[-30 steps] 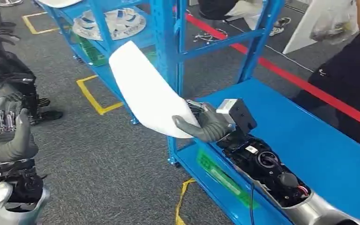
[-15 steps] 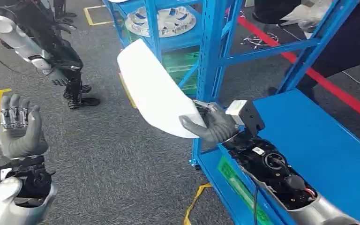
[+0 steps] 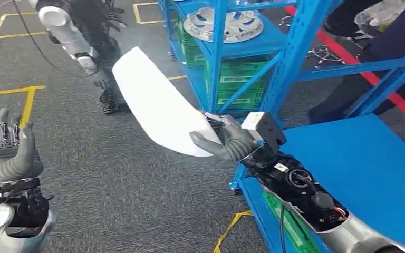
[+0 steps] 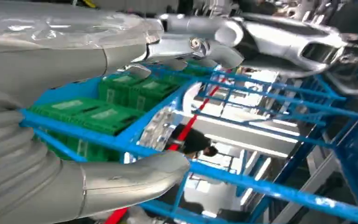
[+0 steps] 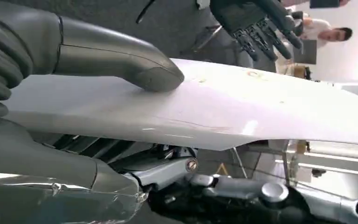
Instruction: Take the parts from the cabinet and place them on the table.
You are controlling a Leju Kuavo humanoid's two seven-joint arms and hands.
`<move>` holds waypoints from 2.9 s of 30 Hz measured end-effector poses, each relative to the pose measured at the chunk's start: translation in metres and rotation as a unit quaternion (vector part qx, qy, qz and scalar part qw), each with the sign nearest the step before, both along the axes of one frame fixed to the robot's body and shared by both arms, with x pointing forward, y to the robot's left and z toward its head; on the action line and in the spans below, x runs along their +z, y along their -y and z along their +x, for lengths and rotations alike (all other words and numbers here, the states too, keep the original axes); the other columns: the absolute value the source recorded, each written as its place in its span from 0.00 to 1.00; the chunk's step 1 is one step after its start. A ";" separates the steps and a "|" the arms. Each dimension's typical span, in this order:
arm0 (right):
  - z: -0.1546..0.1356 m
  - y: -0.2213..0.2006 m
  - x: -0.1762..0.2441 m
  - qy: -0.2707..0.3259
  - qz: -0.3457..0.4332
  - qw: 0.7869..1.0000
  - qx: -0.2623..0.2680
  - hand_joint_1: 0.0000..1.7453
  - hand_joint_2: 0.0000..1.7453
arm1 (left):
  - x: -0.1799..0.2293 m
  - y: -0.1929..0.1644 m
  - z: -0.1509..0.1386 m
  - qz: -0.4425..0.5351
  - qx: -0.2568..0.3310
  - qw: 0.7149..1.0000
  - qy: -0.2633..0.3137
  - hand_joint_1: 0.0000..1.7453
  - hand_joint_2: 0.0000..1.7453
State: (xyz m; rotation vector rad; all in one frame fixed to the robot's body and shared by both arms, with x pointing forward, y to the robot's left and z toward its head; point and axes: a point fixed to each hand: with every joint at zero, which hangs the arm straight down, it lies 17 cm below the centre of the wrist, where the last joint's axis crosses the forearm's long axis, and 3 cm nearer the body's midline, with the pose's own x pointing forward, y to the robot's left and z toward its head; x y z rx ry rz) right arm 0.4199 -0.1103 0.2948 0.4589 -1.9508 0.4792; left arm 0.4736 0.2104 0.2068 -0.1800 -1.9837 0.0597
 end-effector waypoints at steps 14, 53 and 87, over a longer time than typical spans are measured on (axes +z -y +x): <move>0.002 -0.002 -0.004 0.000 -0.003 1.000 0.005 1.00 1.00 | 0.003 0.004 0.000 0.000 -0.004 1.000 0.006 0.00 1.00; 0.014 0.000 -0.014 -0.016 -0.002 1.000 -0.003 1.00 1.00 | -0.002 0.010 0.005 -0.003 -0.013 1.000 0.010 0.00 1.00; 0.016 0.001 -0.013 -0.017 0.000 1.000 -0.005 1.00 1.00 | -0.005 0.009 0.007 -0.005 -0.004 1.000 0.002 0.00 1.00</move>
